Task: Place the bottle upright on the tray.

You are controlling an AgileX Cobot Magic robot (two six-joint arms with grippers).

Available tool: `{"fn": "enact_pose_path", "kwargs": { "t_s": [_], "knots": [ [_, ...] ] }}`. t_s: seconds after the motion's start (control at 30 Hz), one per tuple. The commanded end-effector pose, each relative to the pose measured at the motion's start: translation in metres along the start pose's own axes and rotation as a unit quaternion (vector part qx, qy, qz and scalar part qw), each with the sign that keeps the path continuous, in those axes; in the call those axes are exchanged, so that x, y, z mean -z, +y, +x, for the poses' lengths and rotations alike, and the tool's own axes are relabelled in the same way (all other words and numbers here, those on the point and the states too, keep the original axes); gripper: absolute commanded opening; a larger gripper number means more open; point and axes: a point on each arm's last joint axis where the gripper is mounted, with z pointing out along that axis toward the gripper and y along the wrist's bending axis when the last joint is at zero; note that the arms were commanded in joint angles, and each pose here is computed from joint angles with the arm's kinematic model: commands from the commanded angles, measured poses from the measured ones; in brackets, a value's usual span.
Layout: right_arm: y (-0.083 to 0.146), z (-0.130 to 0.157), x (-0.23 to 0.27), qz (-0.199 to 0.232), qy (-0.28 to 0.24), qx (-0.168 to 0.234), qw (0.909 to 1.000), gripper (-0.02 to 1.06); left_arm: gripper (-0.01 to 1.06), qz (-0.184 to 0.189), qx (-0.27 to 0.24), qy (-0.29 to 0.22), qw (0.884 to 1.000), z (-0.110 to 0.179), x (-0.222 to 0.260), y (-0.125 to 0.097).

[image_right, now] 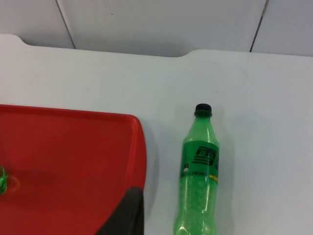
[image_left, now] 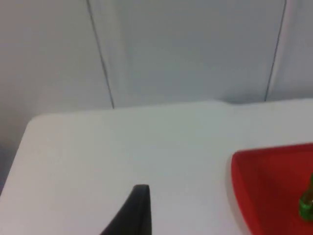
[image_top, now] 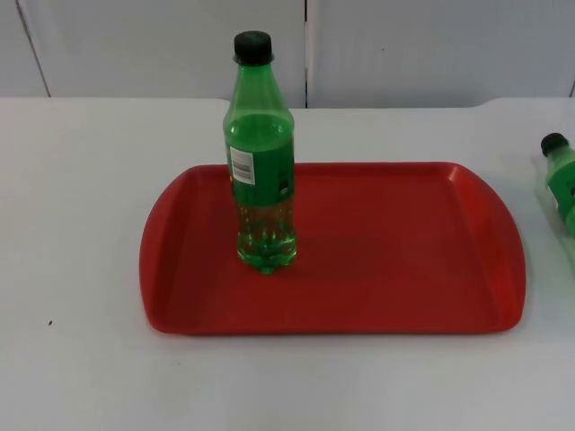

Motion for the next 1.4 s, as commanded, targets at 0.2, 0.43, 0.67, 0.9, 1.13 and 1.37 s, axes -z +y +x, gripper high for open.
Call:
{"fn": "enact_pose_path", "kwargs": {
  "t_s": [0.2, 0.43, 0.67, 0.9, 1.13, 1.37],
  "knots": [
    [-0.001, 0.0, 0.002, 0.003, 0.002, -0.009, 1.0, 1.05, 1.05, -0.01, -0.002, 0.058, 0.998, 0.012, 0.001, 0.002],
    [-0.001, 0.003, 0.002, 0.002, 0.016, -0.016, 0.9997, 1.05, 1.05, -0.009, -0.002, 0.068, 0.998, 0.014, 0.003, 0.001],
    [-0.003, 0.004, 0.002, 0.014, 0.023, -0.03, 0.9992, 1.05, 1.05, -0.009, -0.002, 0.071, 0.997, 0.015, 0.003, 0.001],
    [-0.008, -0.009, -0.018, 0.036, 0.075, -0.041, 0.9957, 1.02, 1.05, -0.009, -0.002, 0.071, 0.997, 0.015, 0.003, 0.001],
    [-0.009, -0.026, -0.076, 0.037, 0.148, -0.042, 0.9874, 1.01, 1.05, -0.009, -0.002, 0.07, 0.997, 0.015, 0.003, 0.002],
    [-0.011, -0.043, -0.133, 0.038, 0.205, -0.041, 0.9772, 1.01, 1.05, -0.009, -0.002, 0.07, 0.997, 0.015, 0.003, 0.002]
  ]
}}
